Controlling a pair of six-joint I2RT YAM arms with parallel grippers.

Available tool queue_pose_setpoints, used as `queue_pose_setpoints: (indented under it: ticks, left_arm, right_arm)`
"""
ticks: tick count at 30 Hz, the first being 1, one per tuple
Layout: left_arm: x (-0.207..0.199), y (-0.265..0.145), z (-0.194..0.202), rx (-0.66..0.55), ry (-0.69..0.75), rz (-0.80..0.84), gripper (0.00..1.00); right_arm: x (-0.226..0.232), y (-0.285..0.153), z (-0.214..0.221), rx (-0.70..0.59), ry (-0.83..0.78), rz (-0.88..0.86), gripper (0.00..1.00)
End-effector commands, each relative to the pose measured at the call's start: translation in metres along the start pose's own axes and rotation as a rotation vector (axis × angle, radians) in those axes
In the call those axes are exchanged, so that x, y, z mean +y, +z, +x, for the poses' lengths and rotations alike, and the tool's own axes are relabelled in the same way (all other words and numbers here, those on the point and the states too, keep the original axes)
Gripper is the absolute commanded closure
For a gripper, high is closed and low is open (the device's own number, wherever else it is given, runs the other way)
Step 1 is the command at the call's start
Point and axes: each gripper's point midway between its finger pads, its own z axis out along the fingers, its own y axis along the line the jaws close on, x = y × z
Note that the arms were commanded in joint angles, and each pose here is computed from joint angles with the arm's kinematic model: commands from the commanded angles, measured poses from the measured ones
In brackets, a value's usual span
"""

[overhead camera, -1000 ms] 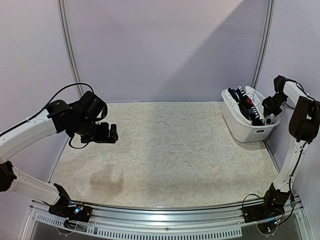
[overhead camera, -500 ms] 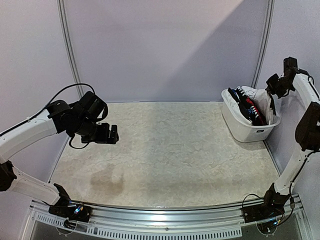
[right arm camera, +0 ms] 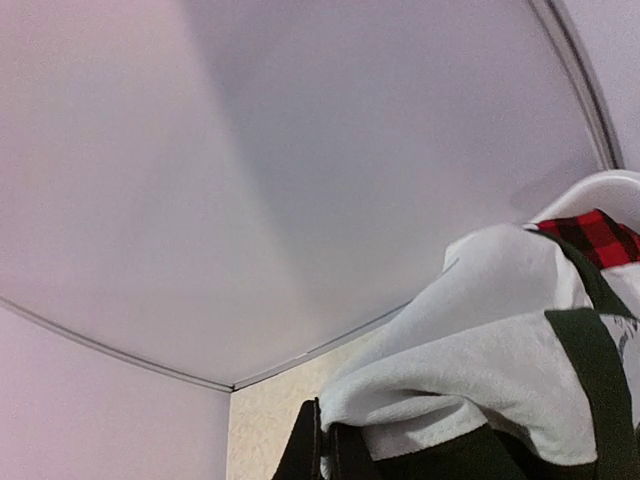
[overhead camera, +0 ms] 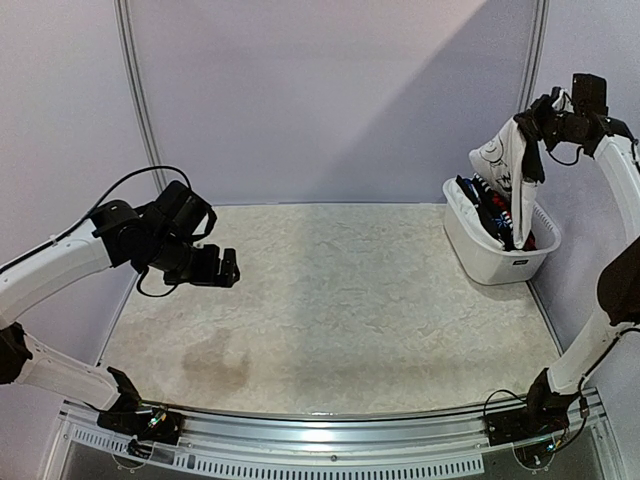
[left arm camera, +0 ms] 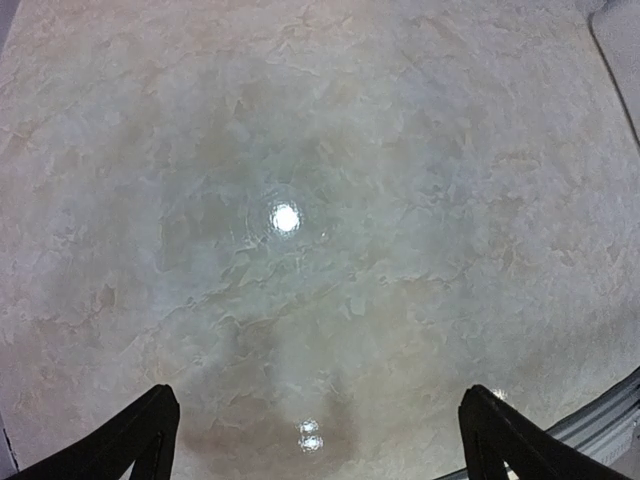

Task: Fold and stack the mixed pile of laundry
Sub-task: Place the crumpled T-shirt at the corner of the board.

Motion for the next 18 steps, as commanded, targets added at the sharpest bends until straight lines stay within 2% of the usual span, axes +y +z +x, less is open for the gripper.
queue_pose_setpoints:
  ticks: [1, 4, 9, 18]
  left_arm:
    - [-0.009, -0.008, -0.001, -0.02, 0.035, 0.042, 0.0]
    - [-0.009, -0.009, -0.001, -0.025, 0.043, 0.045, 0.0]
    - [-0.009, -0.011, -0.002, -0.03, 0.057, 0.05, 0.0]
    - [-0.003, -0.018, 0.0, -0.039, 0.081, 0.04, 0.0]
  right_arm:
    - [0.109, -0.057, -0.011, -0.123, -0.161, -0.28, 1.0]
    - [0.144, -0.077, -0.004, -0.16, -0.207, -0.36, 1.0]
    - [0.198, -0.095, 0.023, -0.15, -0.247, -0.475, 1.0]
    - [0.271, -0.09, 0.108, -0.041, -0.289, -0.616, 1.0]
